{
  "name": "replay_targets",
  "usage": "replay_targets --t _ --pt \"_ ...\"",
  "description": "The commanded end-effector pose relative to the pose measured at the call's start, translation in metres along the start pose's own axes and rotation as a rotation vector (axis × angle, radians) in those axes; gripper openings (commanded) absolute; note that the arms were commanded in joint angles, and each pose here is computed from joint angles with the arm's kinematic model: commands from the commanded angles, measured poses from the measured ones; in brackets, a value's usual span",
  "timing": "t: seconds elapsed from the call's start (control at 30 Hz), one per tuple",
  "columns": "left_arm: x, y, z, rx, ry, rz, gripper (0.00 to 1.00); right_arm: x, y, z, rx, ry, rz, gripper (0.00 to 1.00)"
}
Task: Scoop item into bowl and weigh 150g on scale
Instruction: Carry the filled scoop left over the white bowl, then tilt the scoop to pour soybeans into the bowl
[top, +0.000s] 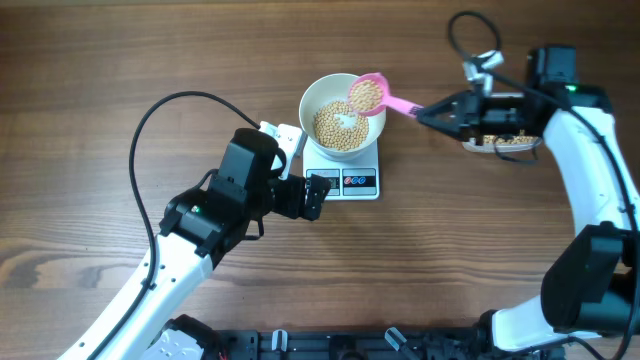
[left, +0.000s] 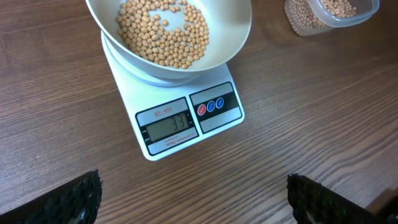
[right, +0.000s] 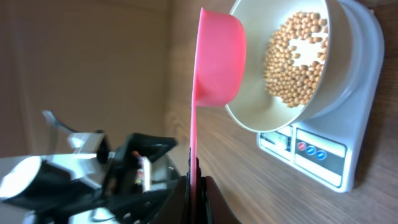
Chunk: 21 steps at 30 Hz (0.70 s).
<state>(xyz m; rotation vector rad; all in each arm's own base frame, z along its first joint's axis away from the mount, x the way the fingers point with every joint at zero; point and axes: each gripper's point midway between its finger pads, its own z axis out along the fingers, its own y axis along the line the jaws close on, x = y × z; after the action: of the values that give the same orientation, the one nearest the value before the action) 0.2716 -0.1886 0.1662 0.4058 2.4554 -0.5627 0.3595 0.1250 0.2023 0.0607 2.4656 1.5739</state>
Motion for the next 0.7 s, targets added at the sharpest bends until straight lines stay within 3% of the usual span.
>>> replay_targets --t 0.0,0.2,0.67 --pt "0.001 0.0 0.001 -0.004 0.002 0.022 1.0 0.0 -0.011 0.009 0.181 -0.022 -0.029 0.04" --pt "0.001 0.0 0.001 -0.004 0.002 0.022 1.0 -0.004 -0.009 0.016 0.4 -0.079 -0.196 0.04" --pt "0.001 0.0 0.001 -0.004 0.002 0.022 1.0 -0.011 0.013 0.041 0.715 -0.098 -0.727 0.04"
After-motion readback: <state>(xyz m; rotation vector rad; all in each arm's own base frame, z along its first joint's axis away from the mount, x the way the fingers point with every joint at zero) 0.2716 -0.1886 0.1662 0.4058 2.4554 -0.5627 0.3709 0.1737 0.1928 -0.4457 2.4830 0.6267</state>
